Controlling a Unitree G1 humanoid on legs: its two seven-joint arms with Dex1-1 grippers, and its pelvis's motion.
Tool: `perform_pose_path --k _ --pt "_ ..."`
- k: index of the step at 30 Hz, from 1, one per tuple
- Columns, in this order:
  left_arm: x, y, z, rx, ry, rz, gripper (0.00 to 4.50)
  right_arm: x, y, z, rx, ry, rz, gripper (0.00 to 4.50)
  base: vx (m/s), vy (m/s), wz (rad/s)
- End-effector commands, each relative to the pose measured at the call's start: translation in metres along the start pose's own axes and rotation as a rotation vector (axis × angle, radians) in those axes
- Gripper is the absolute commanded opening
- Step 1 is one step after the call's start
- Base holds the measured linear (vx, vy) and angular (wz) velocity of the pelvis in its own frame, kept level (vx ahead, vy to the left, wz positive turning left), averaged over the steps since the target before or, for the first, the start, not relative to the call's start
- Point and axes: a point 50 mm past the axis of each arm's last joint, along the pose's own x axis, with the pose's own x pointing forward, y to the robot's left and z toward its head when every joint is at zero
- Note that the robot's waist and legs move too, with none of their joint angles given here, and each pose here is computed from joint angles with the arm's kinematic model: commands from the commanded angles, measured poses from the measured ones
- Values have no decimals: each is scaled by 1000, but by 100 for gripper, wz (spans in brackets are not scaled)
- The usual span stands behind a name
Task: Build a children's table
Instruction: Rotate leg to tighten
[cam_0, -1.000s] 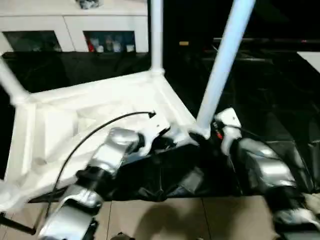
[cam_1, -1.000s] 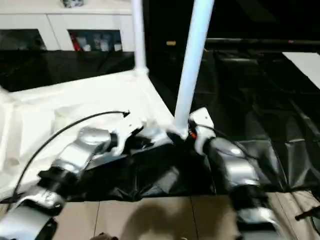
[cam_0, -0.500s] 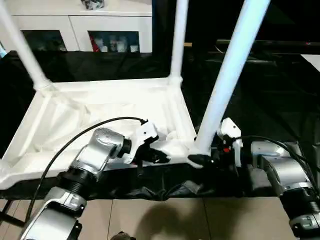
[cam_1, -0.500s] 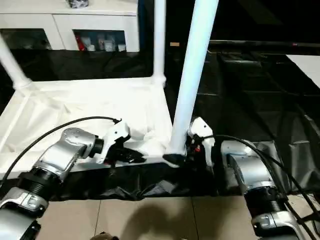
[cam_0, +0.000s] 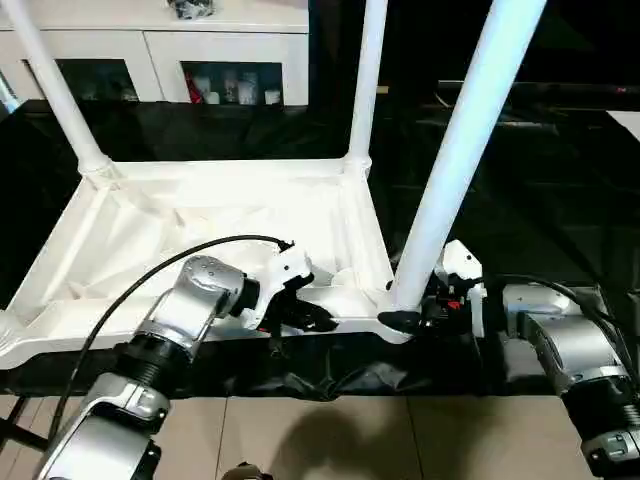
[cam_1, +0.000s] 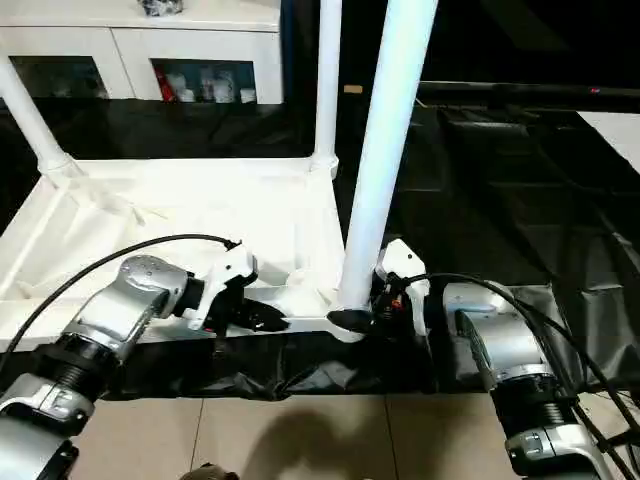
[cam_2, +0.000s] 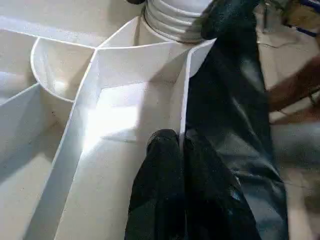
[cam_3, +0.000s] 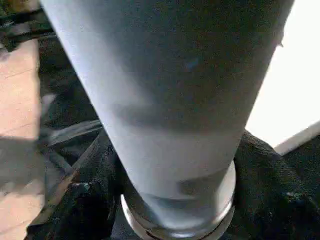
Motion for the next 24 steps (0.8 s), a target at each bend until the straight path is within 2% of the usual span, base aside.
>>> perform_pose_path --k 1,4,7,11,14,15,16,19,21,22,24 --pt "24 7 25 -43 -114 162 0 36 7 7 13 -67 -95 270 0 0 0" --pt "32 12 31 -89 -145 258 0 45 -2 6 65 -88 -262 269 0 0 0" --pt "45 14 40 -97 -172 363 0 58 -9 4 196 -115 -462 268 0 0 0" --pt "51 14 45 -81 -176 405 0 71 -8 8 248 -128 -526 268 0 0 0" --pt "55 11 48 -65 -185 398 0 80 -3 17 237 -173 -477 268 0 0 0" --pt "56 11 49 -63 -186 395 0 80 -2 19 230 -182 -467 303 0 0 0" --pt "56 11 49 -61 -187 393 0 81 -1 20 226 -188 -460 303 0 0 0" --pt "54 3 50 -9 -234 290 0 71 -5 22 171 -188 -437 340 0 0 0" --pt "51 0 46 4 -224 240 0 64 -4 22 102 -153 -370 349 0 0 0" --pt "51 0 46 4 -224 240 0 64 -4 22 102 -153 -370 374 0 0 0" --pt "48 -1 43 10 -210 223 0 60 -3 21 74 -144 -327 384 0 0 0"
